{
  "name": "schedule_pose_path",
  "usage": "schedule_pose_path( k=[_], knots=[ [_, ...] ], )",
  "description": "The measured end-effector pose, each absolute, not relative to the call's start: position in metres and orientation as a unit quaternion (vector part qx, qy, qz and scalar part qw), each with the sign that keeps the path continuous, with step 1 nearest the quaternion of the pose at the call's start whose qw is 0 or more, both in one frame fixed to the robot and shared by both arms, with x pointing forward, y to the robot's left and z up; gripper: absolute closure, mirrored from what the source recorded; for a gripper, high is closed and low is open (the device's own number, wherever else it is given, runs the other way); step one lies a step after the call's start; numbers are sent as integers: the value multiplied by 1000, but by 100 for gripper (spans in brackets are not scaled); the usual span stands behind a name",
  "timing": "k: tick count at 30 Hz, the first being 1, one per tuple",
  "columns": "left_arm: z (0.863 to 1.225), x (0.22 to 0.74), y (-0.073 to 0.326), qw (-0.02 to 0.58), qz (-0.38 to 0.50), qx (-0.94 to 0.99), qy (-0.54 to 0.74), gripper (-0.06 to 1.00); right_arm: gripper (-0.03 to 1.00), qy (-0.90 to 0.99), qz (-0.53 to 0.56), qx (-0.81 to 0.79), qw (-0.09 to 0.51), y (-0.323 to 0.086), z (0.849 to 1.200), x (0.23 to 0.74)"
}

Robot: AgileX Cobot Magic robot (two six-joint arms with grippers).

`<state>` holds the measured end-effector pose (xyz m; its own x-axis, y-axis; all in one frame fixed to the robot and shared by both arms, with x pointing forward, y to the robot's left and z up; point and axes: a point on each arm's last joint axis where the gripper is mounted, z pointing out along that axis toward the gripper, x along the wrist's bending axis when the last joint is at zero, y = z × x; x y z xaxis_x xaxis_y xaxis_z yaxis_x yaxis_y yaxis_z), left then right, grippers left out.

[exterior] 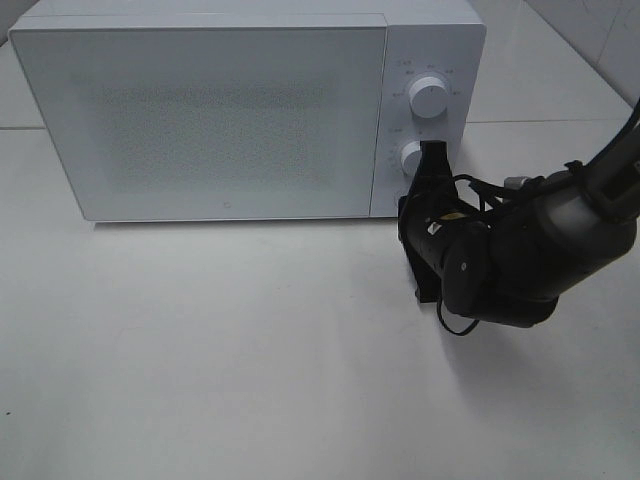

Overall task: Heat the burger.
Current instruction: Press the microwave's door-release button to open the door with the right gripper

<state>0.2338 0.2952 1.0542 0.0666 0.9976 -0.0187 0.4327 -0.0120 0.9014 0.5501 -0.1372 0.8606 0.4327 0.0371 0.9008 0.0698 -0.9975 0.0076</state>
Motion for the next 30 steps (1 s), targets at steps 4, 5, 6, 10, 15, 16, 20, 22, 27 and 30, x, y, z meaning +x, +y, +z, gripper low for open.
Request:
schedule_pose_path(
  k=[4,5,6,10,15,16,20,22,27,30],
  knots=[
    [1054,234,295,394,358,615,582,-5,96,-32,-533,-845,16,-138,860,556],
    [1054,234,295,394,358,615,582,-5,96,-31,-532,-846,16,-139,861,558],
    [1054,234,295,394,358,615,582,-5,96,-29,-532,-846,15,-140,860,560],
    [1054,234,295,394,358,615,582,-5,96,-33,-533,-845,9,-143,861,563],
    [1054,234,295,394,358,615,582,-5,96,-38,-534,-844,5,-143,861,566],
    [1054,234,295,394,358,615,582,-5,96,-39,-533,-845,4,-143,859,567],
    [1054,234,295,394,358,615,582,-5,96,-40,-528,-848,3,-141,853,569],
    [1054,234,295,394,358,615,582,-5,96,-43,-526,-849,2,-140,849,570],
    [1054,234,295,394,358,615,582,-5,96,-40,-526,-849,1,-140,848,572],
    [1054,234,295,394,358,615,582,-5,96,-38,-528,-848,2,-138,846,574]
  ],
)
